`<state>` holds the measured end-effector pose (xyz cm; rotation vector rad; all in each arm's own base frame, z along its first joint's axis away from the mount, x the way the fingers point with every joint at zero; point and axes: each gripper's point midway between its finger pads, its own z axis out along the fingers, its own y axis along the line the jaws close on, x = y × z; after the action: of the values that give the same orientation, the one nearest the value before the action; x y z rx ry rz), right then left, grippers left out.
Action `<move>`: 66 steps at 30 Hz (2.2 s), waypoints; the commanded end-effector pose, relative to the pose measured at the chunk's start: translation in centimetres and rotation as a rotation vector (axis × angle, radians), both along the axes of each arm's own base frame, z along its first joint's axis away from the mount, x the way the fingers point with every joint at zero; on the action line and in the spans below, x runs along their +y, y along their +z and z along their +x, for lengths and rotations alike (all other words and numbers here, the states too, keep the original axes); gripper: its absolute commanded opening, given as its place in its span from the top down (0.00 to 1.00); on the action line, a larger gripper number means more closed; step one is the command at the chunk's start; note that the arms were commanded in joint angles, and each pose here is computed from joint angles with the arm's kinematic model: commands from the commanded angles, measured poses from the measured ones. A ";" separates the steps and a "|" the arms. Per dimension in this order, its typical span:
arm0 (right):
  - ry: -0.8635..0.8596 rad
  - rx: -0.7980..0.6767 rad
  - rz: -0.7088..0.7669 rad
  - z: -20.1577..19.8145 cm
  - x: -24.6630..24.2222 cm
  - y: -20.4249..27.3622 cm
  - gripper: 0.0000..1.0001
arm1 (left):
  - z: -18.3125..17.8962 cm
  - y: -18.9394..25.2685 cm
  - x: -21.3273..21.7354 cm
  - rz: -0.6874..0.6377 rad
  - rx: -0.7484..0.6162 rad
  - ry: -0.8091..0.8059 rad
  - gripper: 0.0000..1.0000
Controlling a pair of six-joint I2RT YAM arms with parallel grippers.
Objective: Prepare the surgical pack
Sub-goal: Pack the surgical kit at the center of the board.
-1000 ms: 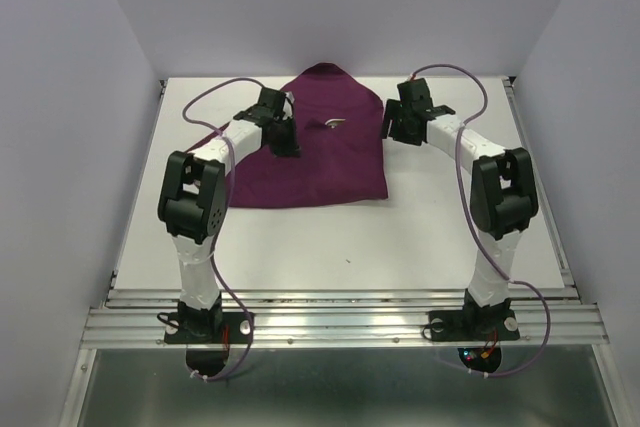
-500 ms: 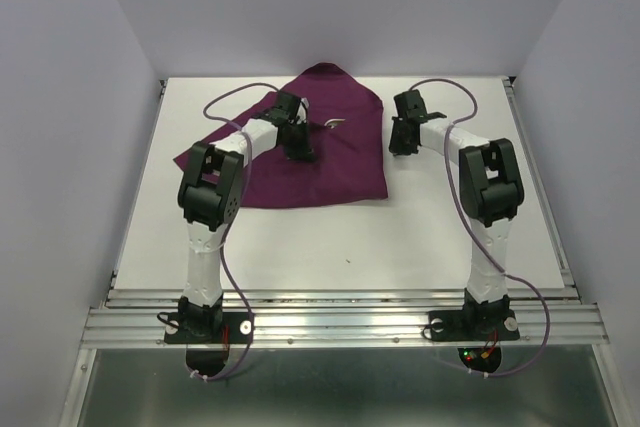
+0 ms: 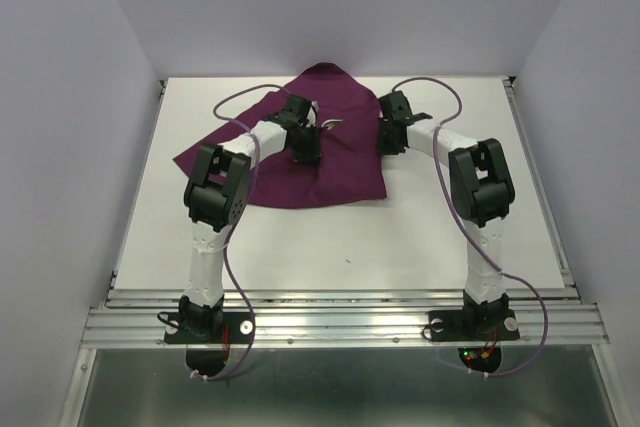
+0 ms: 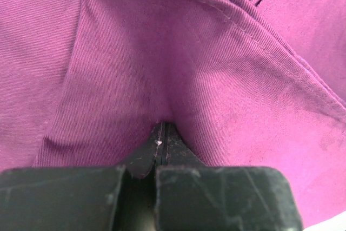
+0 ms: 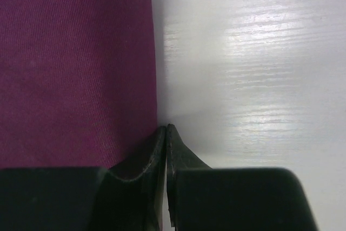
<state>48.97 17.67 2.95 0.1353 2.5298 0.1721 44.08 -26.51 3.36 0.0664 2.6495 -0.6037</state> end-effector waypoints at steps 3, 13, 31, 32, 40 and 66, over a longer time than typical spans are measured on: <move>0.070 0.064 0.057 -3.4 2.6 -1.1 0.91 | -1.6 2.5 -3.1 -0.038 -0.039 -0.062 1.00; 0.094 0.078 0.095 -9.5 2.8 0.0 0.91 | -8.7 1.8 -5.1 -0.034 -0.010 -0.112 1.00; -0.043 0.009 -0.034 -11.3 -4.7 3.4 0.88 | -11.8 5.6 -2.4 0.119 -0.097 -0.081 1.00; -0.058 -0.030 -0.041 -9.9 -5.1 4.8 0.87 | -11.2 6.1 -1.9 0.127 -0.112 -0.070 1.00; -0.084 -0.103 -0.045 -2.8 -4.5 6.9 0.87 | -8.5 9.0 1.1 0.133 -0.168 -0.024 1.00; -0.016 -0.093 0.046 3.2 -1.3 5.1 0.90 | -7.4 9.6 3.2 0.113 -0.172 0.019 1.00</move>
<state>50.89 15.18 5.13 0.1768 2.5058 0.1277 36.46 -23.07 11.31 0.1051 2.5527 -0.3935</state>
